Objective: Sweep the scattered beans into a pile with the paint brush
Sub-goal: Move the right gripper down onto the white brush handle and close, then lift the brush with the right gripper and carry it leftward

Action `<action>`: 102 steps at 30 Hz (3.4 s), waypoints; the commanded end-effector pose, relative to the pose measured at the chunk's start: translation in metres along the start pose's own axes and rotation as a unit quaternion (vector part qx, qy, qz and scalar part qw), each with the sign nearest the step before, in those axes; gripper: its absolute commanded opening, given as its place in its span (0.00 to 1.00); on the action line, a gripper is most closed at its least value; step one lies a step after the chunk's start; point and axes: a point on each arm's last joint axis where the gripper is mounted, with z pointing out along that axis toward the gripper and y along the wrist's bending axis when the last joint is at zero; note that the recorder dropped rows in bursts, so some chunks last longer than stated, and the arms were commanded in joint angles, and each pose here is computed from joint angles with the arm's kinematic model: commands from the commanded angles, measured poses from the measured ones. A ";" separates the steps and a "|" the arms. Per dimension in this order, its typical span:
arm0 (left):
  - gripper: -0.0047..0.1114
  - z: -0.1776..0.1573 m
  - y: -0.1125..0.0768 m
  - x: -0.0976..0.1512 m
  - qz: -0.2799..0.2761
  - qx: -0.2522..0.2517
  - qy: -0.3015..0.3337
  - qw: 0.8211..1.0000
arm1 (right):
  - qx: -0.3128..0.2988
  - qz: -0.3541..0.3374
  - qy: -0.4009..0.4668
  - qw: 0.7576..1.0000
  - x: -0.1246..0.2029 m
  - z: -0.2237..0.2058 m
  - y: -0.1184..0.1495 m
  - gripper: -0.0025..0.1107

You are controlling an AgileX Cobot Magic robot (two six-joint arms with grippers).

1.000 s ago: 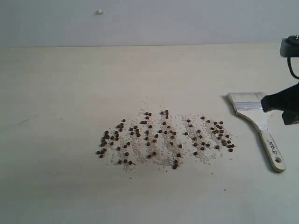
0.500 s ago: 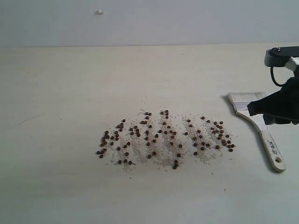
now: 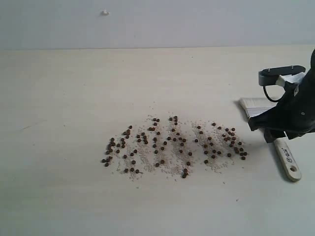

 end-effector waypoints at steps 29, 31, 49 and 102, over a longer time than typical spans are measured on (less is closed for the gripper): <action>0.04 0.000 0.000 0.000 -0.001 -0.001 -0.001 1.000 | -0.047 0.111 0.018 0.993 -0.025 0.018 -0.012 0.50; 0.04 0.000 0.000 0.000 -0.001 -0.001 -0.001 1.000 | -0.046 0.114 0.020 0.992 -0.025 0.023 -0.012 0.50; 0.04 0.000 0.000 0.000 -0.001 -0.001 -0.001 1.000 | -0.007 0.046 0.060 0.997 -0.017 0.038 -0.018 0.02; 0.04 0.000 0.000 0.000 -0.001 -0.001 -0.001 1.000 | -0.314 -0.082 -0.202 0.924 0.038 -0.167 0.035 0.02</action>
